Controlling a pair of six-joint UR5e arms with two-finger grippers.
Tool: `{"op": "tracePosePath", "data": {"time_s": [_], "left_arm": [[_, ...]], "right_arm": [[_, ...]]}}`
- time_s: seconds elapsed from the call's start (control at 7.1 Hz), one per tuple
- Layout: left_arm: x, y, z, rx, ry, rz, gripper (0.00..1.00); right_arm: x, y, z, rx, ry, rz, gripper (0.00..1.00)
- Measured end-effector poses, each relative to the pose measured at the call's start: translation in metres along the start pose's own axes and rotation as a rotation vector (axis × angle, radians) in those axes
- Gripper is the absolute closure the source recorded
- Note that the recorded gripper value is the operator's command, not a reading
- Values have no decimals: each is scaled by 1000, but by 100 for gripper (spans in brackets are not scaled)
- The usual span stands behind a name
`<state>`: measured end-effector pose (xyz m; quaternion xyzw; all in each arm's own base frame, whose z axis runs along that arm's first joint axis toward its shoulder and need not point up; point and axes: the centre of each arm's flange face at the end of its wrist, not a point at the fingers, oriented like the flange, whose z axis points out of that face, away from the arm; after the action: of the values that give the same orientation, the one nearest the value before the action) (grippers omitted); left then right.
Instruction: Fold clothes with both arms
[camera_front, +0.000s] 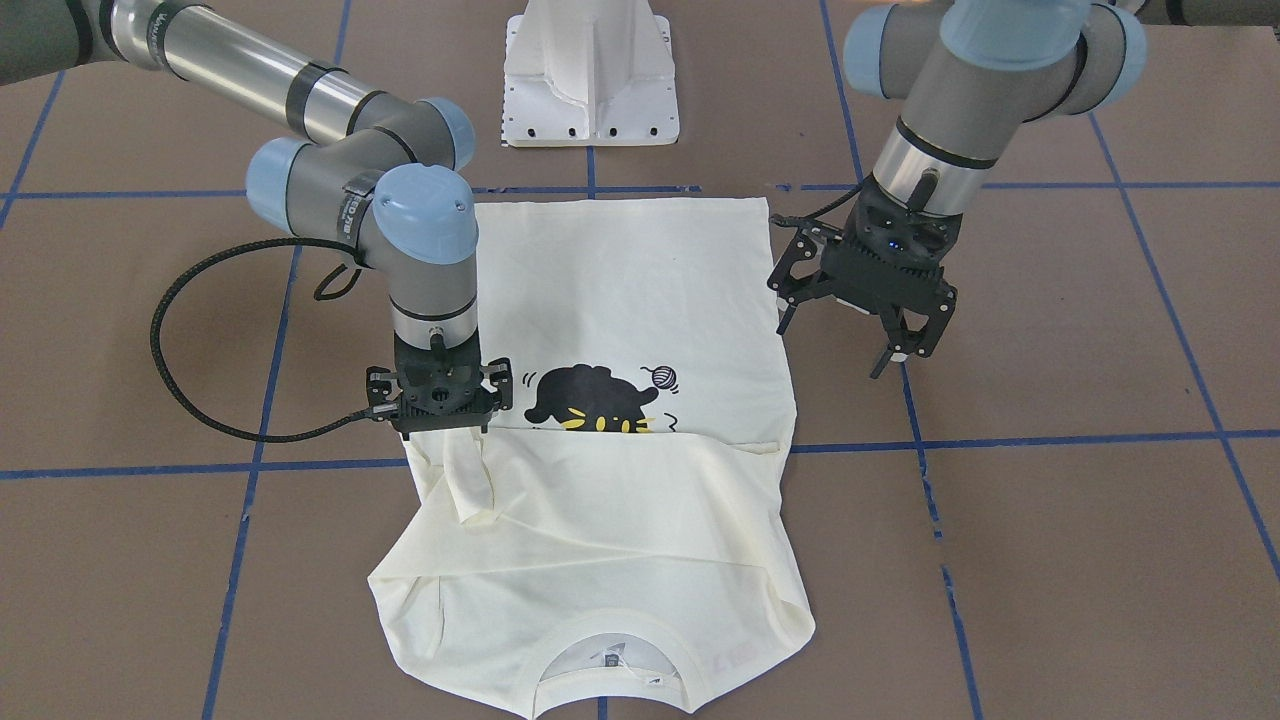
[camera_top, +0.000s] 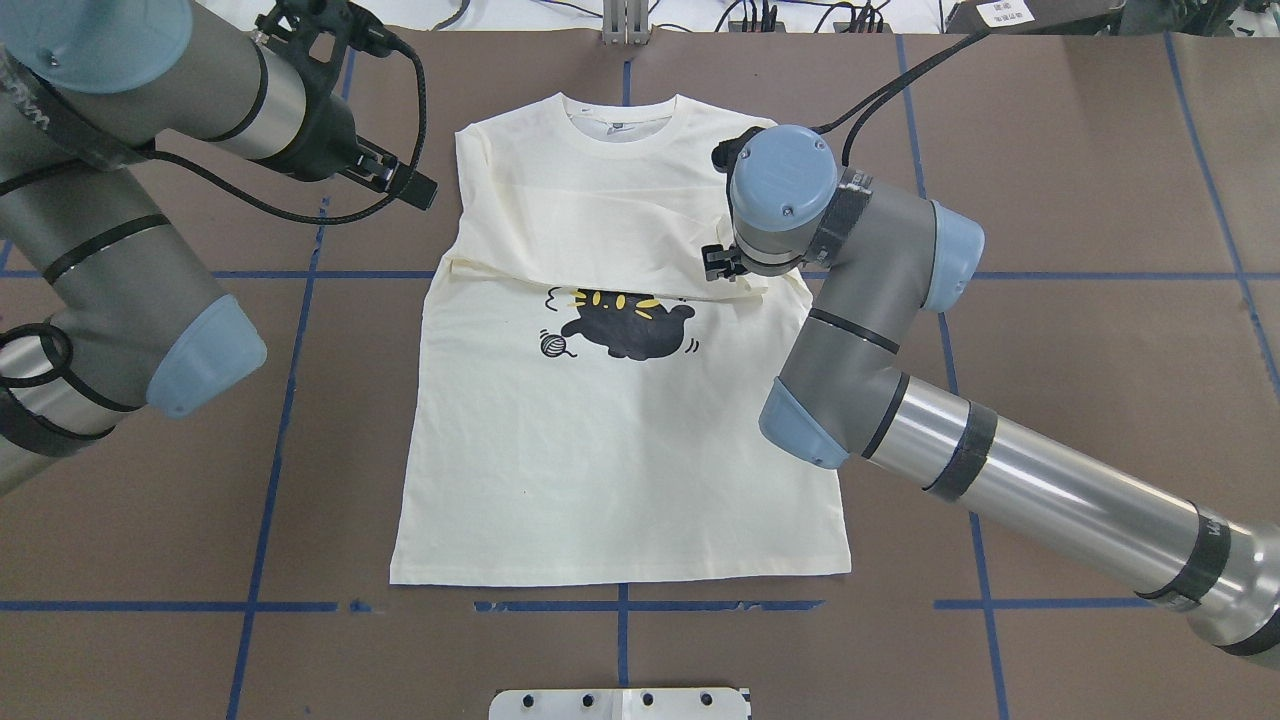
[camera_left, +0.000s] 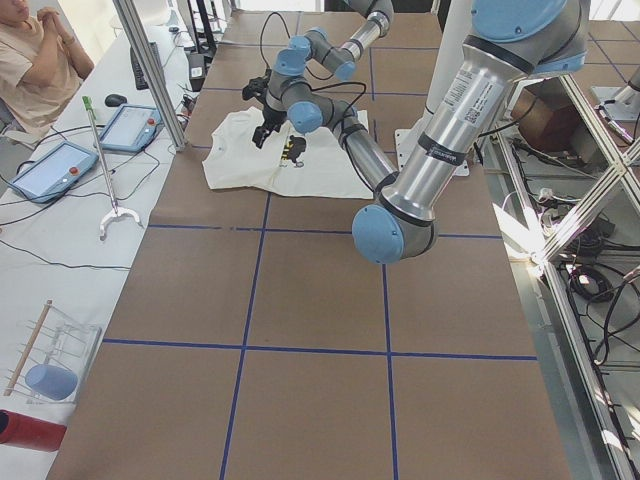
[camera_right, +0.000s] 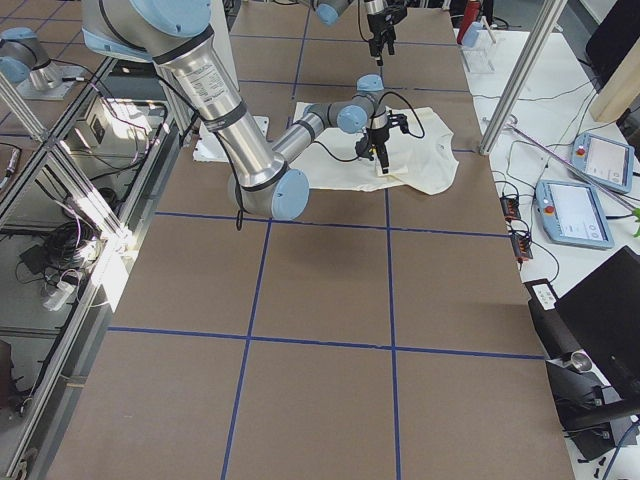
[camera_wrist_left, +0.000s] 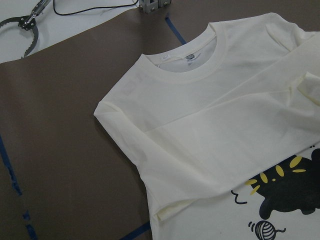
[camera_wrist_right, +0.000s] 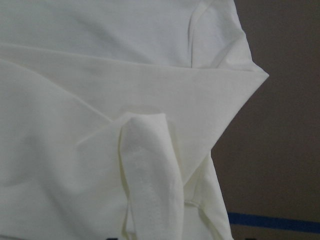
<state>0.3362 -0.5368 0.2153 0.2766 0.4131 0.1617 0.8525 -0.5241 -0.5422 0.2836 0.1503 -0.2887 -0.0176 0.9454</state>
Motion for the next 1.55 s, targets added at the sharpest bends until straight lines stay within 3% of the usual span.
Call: {"op": "tracePosePath", "data": {"time_s": [0.7,1.13,1.55], "left_arm": [[-3,6,-2,-1,-3,-2,0],[-3,6,-2,0,-4,-1,0],[-3,6,-1,0,-4,-1,0]], "right_arm": [[-20,18,26,11,63,-38,13],[5,0,28,20,116,-79,13],[30,-10,28,20,137,-75,12]]}}
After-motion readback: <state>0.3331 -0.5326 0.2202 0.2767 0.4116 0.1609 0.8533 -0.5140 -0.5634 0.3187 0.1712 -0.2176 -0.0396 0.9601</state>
